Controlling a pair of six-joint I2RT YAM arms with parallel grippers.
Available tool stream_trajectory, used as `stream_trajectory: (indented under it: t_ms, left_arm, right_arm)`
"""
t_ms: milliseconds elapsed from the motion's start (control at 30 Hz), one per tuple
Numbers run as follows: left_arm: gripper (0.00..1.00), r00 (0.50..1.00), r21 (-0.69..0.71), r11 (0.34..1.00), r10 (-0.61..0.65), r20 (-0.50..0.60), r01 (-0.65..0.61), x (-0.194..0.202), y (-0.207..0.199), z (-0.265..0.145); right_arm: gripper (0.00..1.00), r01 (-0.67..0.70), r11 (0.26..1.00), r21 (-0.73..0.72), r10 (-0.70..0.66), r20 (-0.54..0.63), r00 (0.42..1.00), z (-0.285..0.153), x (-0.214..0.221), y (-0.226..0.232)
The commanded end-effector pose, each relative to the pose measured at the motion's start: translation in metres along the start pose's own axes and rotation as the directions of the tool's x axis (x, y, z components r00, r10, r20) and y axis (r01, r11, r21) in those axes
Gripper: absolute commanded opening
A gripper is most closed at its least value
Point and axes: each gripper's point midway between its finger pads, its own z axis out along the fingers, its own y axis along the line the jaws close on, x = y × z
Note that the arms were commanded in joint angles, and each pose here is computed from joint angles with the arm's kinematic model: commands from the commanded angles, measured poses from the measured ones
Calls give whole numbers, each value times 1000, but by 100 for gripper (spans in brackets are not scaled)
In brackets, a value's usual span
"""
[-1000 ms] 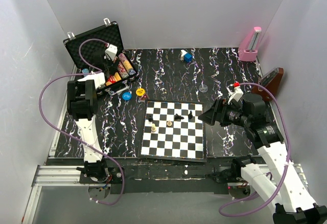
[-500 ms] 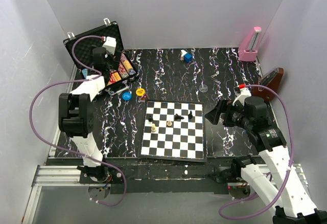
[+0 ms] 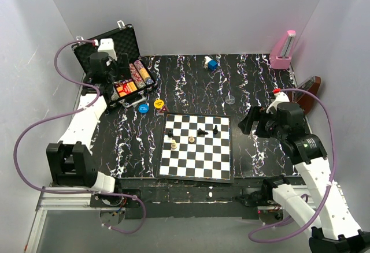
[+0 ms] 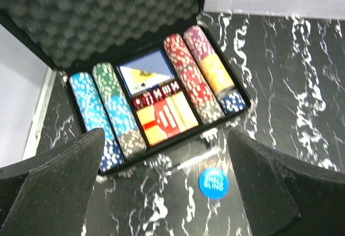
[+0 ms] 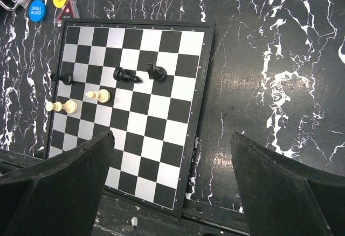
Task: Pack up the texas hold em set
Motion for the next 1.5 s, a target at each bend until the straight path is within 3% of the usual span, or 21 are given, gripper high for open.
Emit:
stream_trajectory:
  t_ms: [0,167,400,600,900,1067,1467]
  left_arm:
    - [98,987,75,996,-25,-159,37,18,-10,-38]
    - [98,951,110,989,-58,-305,95,57,-19,-60]
    - [98,969,228,965,-71,-236,126,79,-36,-79]
    - [98,961,291,945,-68,-269,149,82,-49,-81]
    - [98,958,330,929,-78,-276,170,83,-58,-86]
    - [98,958,327,931,-67,-280,161,86,-57,-85]
    - [98,954,332,928,-70,-292,170,88,-59,-82]
  right_arm:
    - [96,27,999,38,-27,8,1000,-6,-16,-1]
    - [93,4,999,53,-1,-70,998,8,-15,0]
    - [91,-8,996,91,23,-170,985,45,-21,3]
    - [93,76,977,200,-22,-262,965,101,-25,-7]
    - [93,147,959,243,-44,-384,922,192,-46,-21]
    - [89,203,931,305,-49,-445,894,216,-49,-49]
    - [82,190,944,271,-29,-504,863,255,-41,-65]
